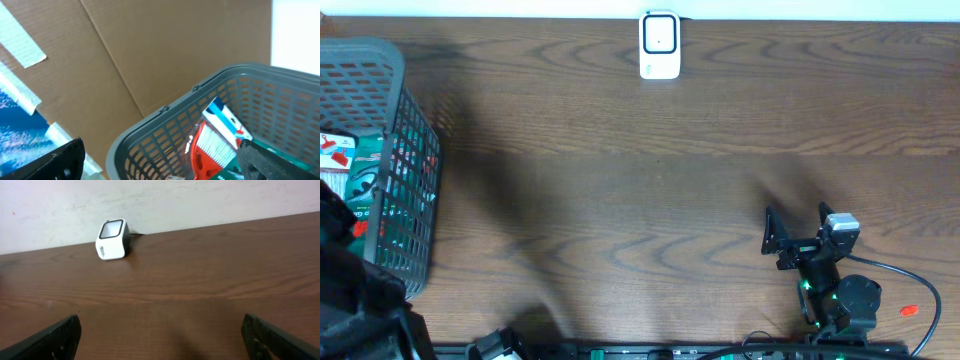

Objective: Scan the item barcode
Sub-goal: 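Lower the left gripper into the basket toward the red dustpan pack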

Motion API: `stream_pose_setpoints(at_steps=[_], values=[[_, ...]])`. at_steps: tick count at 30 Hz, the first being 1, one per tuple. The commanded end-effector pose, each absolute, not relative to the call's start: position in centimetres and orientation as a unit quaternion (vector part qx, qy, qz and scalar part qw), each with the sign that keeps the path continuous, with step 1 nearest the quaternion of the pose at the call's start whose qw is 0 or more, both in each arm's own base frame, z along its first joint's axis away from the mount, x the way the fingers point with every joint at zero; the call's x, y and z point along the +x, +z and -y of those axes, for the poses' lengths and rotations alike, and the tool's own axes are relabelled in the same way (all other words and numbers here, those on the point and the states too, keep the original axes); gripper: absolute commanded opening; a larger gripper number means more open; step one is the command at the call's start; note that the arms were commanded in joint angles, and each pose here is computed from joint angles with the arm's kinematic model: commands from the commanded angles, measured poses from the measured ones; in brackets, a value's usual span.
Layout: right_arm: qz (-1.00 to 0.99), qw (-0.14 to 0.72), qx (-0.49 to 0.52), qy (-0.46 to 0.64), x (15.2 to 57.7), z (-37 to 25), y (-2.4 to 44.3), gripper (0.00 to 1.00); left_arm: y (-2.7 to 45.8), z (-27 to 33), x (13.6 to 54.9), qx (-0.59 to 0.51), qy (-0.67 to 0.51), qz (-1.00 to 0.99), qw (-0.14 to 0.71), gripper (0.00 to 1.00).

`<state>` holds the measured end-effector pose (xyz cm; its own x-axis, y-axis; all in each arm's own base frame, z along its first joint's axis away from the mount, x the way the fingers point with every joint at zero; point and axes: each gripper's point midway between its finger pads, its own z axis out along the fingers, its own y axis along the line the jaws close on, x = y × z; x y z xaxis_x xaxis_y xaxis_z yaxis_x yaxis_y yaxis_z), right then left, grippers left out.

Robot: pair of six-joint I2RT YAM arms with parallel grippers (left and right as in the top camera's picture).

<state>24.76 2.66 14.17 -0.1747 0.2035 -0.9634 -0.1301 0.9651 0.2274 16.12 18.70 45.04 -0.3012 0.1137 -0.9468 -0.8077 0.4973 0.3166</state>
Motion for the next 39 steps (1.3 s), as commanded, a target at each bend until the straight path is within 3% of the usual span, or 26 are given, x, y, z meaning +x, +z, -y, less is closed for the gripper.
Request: stream_pose_setpoints(at_steps=[1, 17, 39], values=[[-0.758, 0.639, 0.025, 0.133, 24.7, -2.8, 14.0, 0.99, 45.1, -19.8, 16.1, -0.275, 0.44, -0.677, 0.522, 0.97], [-0.758, 0.639, 0.025, 0.133, 24.7, -2.8, 14.0, 0.99, 40.9, -22.4, 19.0, -0.273, 0.436, -0.731, 0.448, 0.98], [-0.758, 0.639, 0.025, 0.133, 24.7, -2.8, 14.0, 0.99, 39.6, -25.6, 16.7, -0.321, 0.462, -0.725, 0.397, 0.98]])
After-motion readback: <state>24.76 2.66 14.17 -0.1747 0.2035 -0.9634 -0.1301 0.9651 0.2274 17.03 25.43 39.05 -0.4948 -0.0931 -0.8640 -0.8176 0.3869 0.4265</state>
